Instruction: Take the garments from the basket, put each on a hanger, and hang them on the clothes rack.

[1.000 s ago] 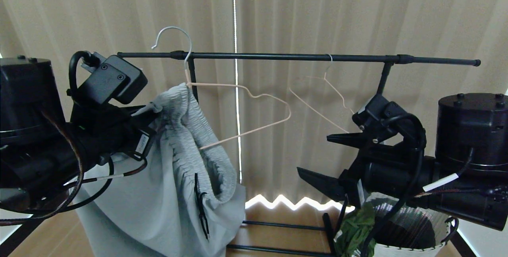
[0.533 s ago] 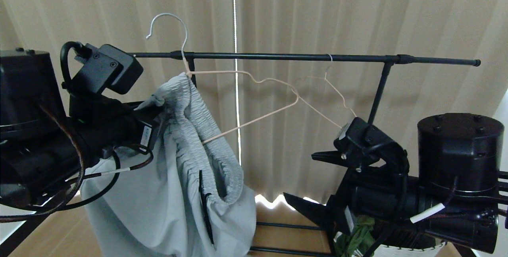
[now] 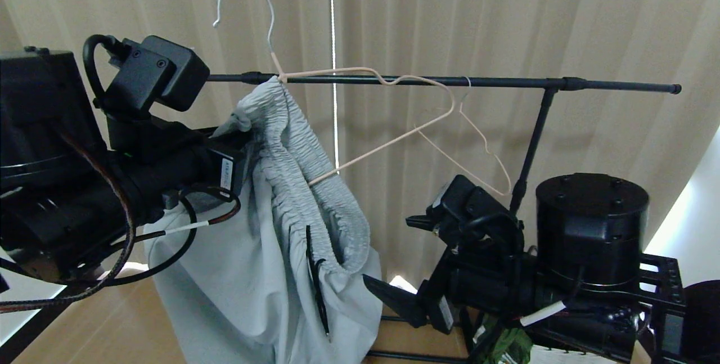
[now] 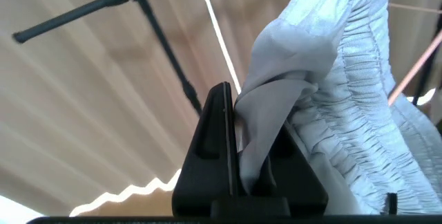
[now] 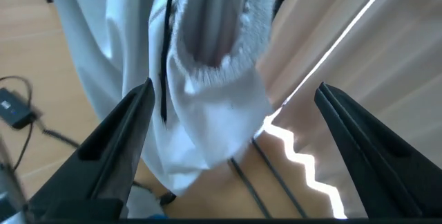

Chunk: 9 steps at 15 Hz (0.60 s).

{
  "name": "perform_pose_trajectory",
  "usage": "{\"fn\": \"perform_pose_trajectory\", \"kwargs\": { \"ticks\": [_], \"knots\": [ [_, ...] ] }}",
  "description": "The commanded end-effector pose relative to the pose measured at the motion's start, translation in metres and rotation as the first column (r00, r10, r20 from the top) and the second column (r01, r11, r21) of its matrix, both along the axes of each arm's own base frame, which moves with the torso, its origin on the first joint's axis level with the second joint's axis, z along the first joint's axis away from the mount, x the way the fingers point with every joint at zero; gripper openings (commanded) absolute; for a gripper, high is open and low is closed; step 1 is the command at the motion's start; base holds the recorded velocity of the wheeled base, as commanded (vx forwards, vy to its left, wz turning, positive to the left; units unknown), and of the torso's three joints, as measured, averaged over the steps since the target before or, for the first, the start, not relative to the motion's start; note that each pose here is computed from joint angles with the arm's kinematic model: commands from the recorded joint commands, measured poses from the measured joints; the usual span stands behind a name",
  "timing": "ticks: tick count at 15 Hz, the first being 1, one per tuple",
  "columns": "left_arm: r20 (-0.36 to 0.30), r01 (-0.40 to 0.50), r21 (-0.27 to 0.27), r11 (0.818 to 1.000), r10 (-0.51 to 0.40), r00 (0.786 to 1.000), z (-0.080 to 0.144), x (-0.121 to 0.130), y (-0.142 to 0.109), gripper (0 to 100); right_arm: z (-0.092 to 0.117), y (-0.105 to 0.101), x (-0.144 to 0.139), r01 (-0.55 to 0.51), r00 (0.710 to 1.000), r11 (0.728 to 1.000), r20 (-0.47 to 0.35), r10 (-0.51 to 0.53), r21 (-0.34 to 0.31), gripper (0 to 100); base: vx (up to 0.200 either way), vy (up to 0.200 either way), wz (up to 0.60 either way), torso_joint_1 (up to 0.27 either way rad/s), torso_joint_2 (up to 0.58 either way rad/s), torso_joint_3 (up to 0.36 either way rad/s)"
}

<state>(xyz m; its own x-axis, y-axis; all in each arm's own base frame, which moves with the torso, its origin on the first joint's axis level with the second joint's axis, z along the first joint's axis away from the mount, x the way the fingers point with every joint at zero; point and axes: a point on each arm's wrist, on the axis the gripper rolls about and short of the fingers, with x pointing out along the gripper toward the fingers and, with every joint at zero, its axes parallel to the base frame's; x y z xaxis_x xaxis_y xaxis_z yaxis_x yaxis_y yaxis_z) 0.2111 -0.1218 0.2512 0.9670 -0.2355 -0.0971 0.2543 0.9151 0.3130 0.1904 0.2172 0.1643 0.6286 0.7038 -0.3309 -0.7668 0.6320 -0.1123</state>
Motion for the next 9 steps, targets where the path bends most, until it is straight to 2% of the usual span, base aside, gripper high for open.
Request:
{"fn": "perform_pose_trajectory", "kwargs": {
  "ticks": [1, 3, 9],
  "knots": [
    [0.01, 0.025, -0.001, 1.0, -0.025, 1.0, 0.002, -0.005, -0.003, 0, -0.005, 0.011, 0.011, 0.023, 1.0, 1.0, 0.004, -0.023, -0.011, 100, 0.0, 0.0, 0.0, 0.0, 0.0, 0.0],
    [0.019, 0.051, -0.007, 0.999, -0.051, 0.999, 0.004, -0.012, -0.006, 0, 0.001, 0.014, 0.014, 0.027, 0.999, 1.0, 0.018, -0.027, 0.005, 100, 0.0, 0.0, 0.0, 0.0, 0.0, 0.0],
    [0.044, 0.104, -0.021, 0.994, -0.103, 0.994, 0.011, -0.025, -0.011, 0, -0.017, 0.007, 0.04, 0.104, 0.995, 0.994, -0.005, -0.104, -0.021, 100, 0.0, 0.0, 0.0, 0.0, 0.0, 0.0]
  ]
}}
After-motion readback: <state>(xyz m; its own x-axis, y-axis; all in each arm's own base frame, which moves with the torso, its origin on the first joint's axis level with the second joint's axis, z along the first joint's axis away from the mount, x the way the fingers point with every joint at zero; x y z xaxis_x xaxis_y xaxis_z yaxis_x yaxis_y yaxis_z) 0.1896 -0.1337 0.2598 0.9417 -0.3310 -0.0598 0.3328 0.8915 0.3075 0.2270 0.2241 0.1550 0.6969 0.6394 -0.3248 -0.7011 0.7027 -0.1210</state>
